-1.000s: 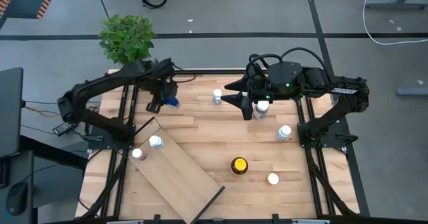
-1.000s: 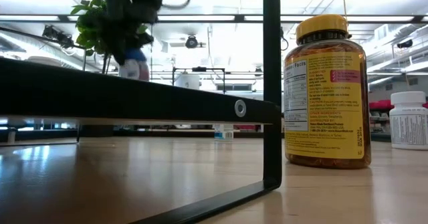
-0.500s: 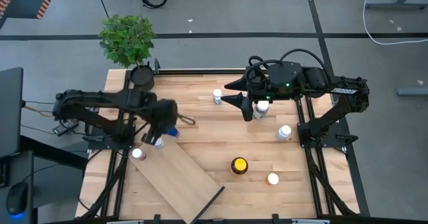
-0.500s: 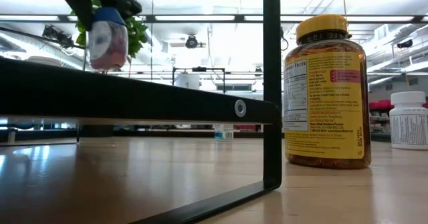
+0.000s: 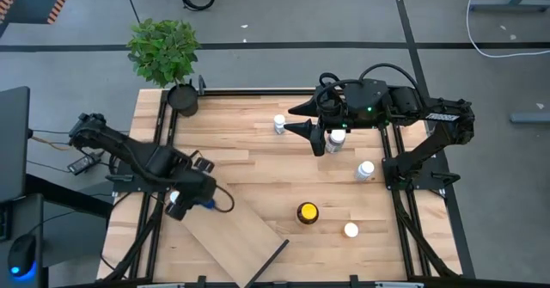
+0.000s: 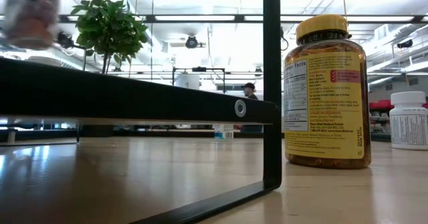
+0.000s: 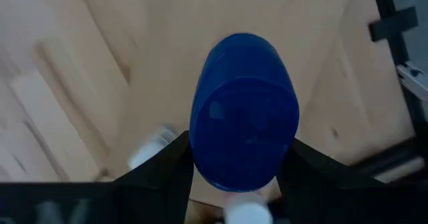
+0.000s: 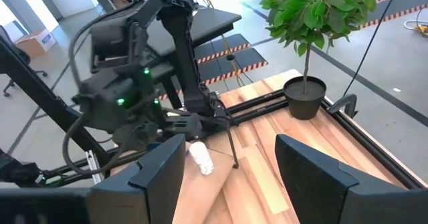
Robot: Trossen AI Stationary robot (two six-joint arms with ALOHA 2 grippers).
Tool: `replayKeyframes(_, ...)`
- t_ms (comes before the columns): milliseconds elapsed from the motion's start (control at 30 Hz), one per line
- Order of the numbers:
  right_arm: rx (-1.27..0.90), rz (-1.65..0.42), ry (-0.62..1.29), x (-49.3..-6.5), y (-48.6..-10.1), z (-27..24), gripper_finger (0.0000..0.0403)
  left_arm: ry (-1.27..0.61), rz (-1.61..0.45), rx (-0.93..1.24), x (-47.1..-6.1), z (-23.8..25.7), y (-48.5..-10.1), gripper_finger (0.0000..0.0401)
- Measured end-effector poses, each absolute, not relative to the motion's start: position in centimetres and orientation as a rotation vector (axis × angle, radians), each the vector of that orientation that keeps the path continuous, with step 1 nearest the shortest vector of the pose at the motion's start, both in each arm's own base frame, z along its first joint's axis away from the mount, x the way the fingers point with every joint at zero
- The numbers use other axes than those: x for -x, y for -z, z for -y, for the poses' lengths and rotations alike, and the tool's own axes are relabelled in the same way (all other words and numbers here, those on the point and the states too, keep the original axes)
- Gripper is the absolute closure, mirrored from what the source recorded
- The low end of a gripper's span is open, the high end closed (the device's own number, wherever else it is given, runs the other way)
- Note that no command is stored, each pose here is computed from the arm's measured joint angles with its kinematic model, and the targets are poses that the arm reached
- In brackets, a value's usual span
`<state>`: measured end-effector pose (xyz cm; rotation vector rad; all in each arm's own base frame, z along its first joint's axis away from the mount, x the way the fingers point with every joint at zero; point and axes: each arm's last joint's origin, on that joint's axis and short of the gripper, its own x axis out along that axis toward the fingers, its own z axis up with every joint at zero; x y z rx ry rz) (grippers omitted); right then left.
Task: Pick and place medicine bottles onto shelf by color
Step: Put the blue transparent pill bottle on the shelf
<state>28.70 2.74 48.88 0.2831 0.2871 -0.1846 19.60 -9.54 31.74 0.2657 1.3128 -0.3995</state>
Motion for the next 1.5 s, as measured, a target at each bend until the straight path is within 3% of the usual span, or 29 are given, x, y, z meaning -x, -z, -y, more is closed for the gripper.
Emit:
replayKeyframes(200,-0.265,-0.294,0.183,-28.7,-48.8,-2.7,0.0164,0.383,-1.351,-0.223,-18.4,11.3,-31.7,0.0218)
replayKeyframes(567,-0.256,-0.293,0.180,-28.7,-48.8,-2.8,0.0164,0.479,-1.445,-0.338,-16.3,13.2,-29.5,0.0212)
replayKeyframes(1133,-0.267,-0.293,0.182,-28.7,-48.8,-2.8,0.0164,0.459,-1.444,-0.331,-16.4,13.4,-25.8,0.0211)
replayKeyframes(1500,-0.259,-0.294,0.181,-28.7,-48.8,-2.8,0.0164,0.514,-1.388,-0.359,-16.7,13.7,-25.4,0.0201)
